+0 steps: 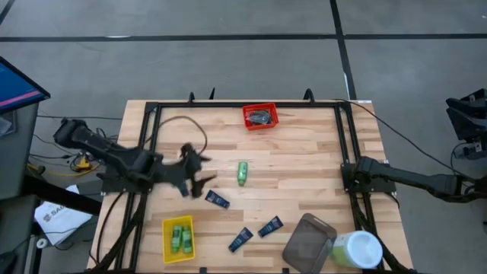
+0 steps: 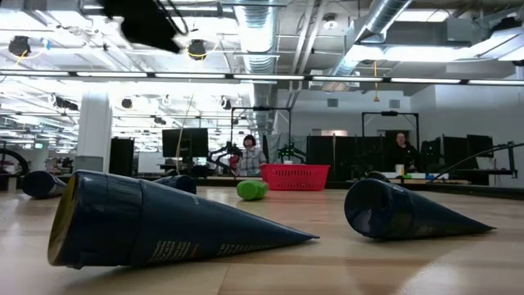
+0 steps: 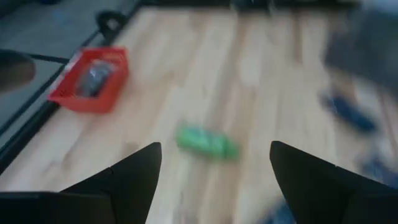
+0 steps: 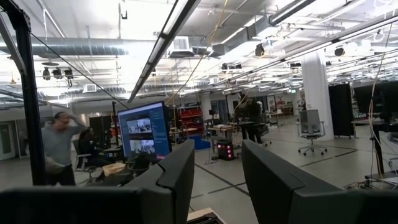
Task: Pick & Place Travel size toiletries
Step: Put the green shampoo into the yellow bin
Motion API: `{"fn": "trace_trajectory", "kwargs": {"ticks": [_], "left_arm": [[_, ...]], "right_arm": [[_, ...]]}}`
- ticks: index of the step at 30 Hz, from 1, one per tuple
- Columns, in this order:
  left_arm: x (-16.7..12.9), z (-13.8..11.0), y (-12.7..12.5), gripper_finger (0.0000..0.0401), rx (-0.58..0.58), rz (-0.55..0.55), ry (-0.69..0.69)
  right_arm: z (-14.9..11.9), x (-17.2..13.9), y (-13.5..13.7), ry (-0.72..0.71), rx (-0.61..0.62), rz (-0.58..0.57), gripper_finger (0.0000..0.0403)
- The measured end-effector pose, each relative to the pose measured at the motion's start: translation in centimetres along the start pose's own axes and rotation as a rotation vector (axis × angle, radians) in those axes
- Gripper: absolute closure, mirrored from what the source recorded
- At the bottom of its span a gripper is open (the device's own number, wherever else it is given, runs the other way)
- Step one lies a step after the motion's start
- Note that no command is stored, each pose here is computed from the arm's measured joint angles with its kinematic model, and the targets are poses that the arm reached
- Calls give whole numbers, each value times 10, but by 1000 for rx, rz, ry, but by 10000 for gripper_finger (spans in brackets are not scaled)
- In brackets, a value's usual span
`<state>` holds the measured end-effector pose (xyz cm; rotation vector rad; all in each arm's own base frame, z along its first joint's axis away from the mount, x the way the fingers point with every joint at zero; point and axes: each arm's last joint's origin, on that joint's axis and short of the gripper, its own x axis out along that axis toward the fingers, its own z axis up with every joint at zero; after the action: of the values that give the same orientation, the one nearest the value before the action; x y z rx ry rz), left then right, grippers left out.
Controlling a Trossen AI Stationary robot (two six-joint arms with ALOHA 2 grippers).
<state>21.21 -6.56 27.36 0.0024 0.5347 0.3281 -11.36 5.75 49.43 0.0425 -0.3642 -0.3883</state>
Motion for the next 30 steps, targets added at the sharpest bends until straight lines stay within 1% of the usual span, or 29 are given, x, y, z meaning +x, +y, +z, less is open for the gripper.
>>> {"fn": "trace_trajectory", "kwargs": {"ticks": [3, 5, 7, 9, 12, 14, 18, 21, 24, 27, 30], "left_arm": [[25, 14, 12, 103, -122, 51, -66], [43, 15, 17, 104, -197, 95, -46], [60, 17, 18, 104, -272, 112, -13], [78, 19, 16, 104, -303, 127, 23], [104, 21, 7, 104, -317, 144, 71], [123, 23, -1, 104, -353, 159, 92], [154, 17, -14, 104, -408, 188, 141], [172, 9, -21, 104, -420, 217, 193], [182, -1, -24, 104, -451, 261, 246], [189, -8, -26, 105, -503, 303, 262], [192, -11, -26, 105, -521, 320, 262]], "right_arm": [[0, 0, 0, 0, 0, 0, 276], [0, 0, 0, 0, 0, 0, 276], [0, 0, 0, 0, 0, 0, 276], [0, 0, 0, 0, 0, 0, 276], [0, 0, 0, 0, 0, 0, 276], [0, 0, 0, 1, 0, 0, 276], [0, 0, 0, 0, 0, 1, 276], [0, 0, 0, 1, 0, 5, 276], [0, 0, 0, 2, 0, 7, 276], [0, 0, 0, 2, 0, 8, 276], [0, 0, 0, 2, 0, 9, 276]]}}
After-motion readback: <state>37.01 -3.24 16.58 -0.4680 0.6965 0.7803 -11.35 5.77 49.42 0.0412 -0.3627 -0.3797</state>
